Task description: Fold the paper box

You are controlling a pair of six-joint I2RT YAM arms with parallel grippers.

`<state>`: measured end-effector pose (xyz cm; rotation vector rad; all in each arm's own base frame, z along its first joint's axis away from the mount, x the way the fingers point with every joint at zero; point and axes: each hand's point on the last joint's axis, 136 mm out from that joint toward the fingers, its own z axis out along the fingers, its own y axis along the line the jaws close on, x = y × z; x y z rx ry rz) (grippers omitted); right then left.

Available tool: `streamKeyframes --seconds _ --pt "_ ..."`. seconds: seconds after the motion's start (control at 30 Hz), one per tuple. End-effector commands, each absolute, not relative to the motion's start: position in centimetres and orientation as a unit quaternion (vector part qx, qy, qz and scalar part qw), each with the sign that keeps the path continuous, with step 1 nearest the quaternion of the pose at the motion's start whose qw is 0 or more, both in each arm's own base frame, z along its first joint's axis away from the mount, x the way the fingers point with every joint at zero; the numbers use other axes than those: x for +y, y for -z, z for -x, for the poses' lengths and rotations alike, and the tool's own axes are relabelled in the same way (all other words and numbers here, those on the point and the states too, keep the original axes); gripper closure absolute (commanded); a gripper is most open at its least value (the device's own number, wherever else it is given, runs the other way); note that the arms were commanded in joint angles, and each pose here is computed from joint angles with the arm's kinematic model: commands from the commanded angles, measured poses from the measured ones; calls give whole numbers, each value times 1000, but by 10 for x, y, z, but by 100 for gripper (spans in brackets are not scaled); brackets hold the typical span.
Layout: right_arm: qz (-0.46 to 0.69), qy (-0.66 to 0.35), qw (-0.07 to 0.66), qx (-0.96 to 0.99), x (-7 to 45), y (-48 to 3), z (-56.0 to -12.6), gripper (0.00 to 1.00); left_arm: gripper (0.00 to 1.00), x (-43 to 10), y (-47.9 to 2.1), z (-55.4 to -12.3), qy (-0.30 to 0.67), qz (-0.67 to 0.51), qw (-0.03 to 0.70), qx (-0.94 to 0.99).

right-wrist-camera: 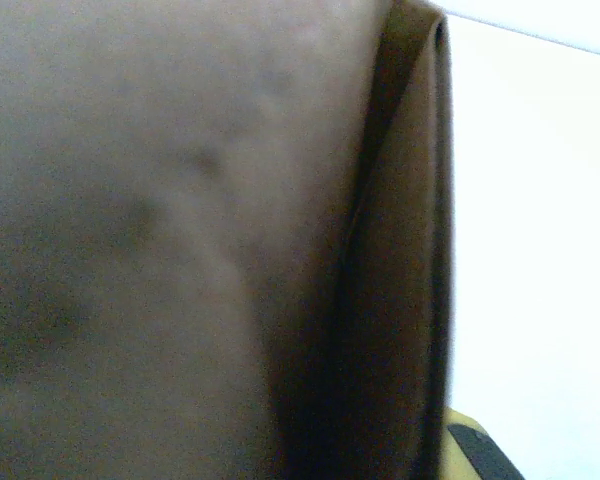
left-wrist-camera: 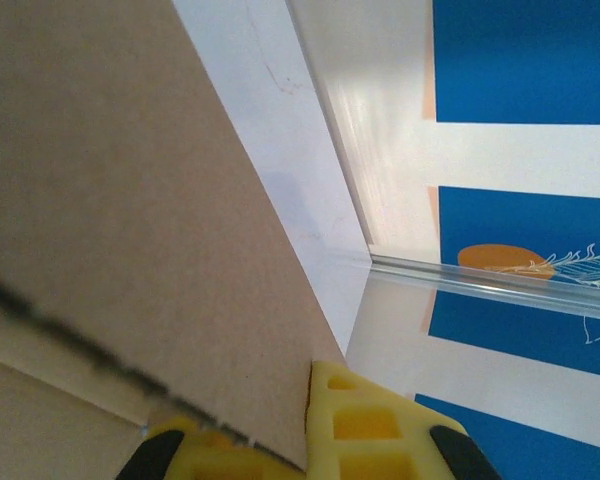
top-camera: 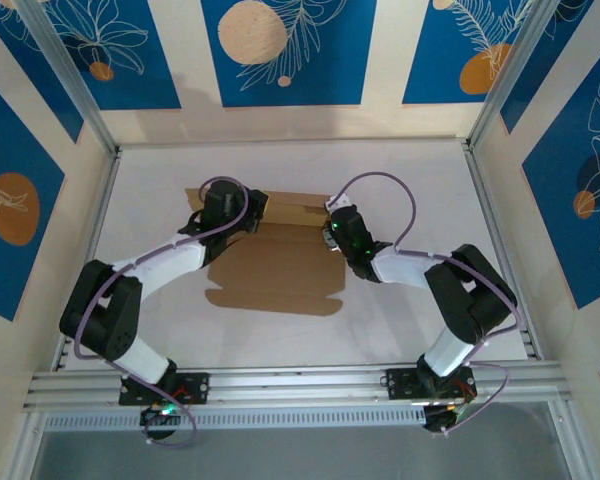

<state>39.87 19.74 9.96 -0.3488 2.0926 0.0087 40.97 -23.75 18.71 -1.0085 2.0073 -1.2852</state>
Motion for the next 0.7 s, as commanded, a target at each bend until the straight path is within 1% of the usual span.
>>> streamKeyframes --seconds 0.0,0.2,0.37,0.57,0.67 --pt "110 66 487 864 178 -102 -412 93 100 -256 -186 -382 480 357 238 765" --pt "77 114 471 871 169 -100 -421 92 100 -265 -184 -366 477 367 227 766" --pt "37 153 460 874 160 -95 -426 100 100 -272 -197 -357 483 365 229 762" --pt "-33 197 452 869 149 -92 -429 100 100 -286 -202 -348 490 362 221 761" --pt "-102 241 435 862 134 -92 -420 100 100 -289 -197 -345 490 369 215 760"
